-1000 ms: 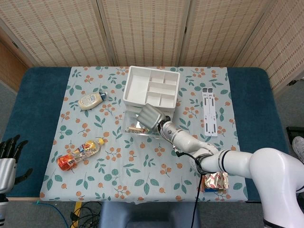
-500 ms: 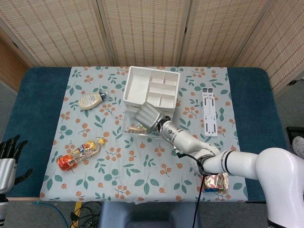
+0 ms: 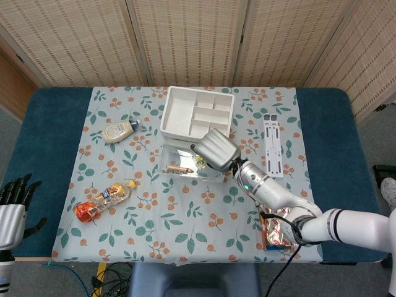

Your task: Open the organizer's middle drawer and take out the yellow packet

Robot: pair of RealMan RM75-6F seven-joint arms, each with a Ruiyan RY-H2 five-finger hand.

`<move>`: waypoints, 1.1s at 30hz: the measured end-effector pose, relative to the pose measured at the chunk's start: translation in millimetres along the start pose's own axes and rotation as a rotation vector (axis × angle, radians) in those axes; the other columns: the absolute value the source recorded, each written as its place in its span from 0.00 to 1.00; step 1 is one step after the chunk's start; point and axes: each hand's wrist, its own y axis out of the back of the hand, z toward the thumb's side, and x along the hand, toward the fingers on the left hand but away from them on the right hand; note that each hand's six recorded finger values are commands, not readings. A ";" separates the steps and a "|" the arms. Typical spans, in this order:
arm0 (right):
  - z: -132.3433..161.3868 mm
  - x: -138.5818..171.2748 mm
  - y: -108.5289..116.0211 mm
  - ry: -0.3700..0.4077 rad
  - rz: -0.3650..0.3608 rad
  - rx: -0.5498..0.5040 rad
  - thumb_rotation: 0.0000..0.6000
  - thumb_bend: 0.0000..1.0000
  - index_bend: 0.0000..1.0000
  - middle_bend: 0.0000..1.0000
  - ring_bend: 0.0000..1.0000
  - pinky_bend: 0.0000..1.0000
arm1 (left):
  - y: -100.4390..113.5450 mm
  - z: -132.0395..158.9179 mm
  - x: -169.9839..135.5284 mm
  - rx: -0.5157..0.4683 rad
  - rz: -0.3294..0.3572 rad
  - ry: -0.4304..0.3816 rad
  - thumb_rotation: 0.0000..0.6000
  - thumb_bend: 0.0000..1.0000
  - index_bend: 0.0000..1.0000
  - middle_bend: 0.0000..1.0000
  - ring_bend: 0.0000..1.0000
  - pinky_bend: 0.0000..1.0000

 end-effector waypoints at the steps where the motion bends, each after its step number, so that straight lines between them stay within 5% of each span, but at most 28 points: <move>1: -4.8 6.3 -2.1 -0.012 -0.003 -0.012 1.00 0.40 0.52 0.98 0.94 1.00 | -0.1 0.9 0.4 0.000 0.000 -0.003 1.00 0.17 0.16 0.07 0.08 0.09; 10: -27.4 62.4 -40.4 -0.056 0.012 -0.085 1.00 0.40 0.52 0.98 0.94 1.00 | -0.8 12.3 3.5 -0.003 -0.001 -0.034 1.00 0.17 0.16 0.07 0.08 0.09; 26: 18.8 107.9 -119.6 0.051 0.085 -0.176 1.00 0.40 0.51 0.98 0.94 1.00 | 2.0 18.6 2.8 0.004 -0.002 -0.051 1.00 0.17 0.16 0.07 0.08 0.09; 29: 25.9 104.8 -128.1 0.065 0.096 -0.176 1.00 0.40 0.45 0.97 0.94 1.00 | 2.3 20.3 3.1 0.003 -0.002 -0.055 1.00 0.17 0.16 0.07 0.08 0.09; 33: 30.6 99.9 -137.8 0.074 0.119 -0.167 1.00 0.35 0.22 0.95 0.94 1.00 | 2.6 20.6 2.4 0.004 -0.002 -0.055 1.00 0.17 0.16 0.07 0.08 0.09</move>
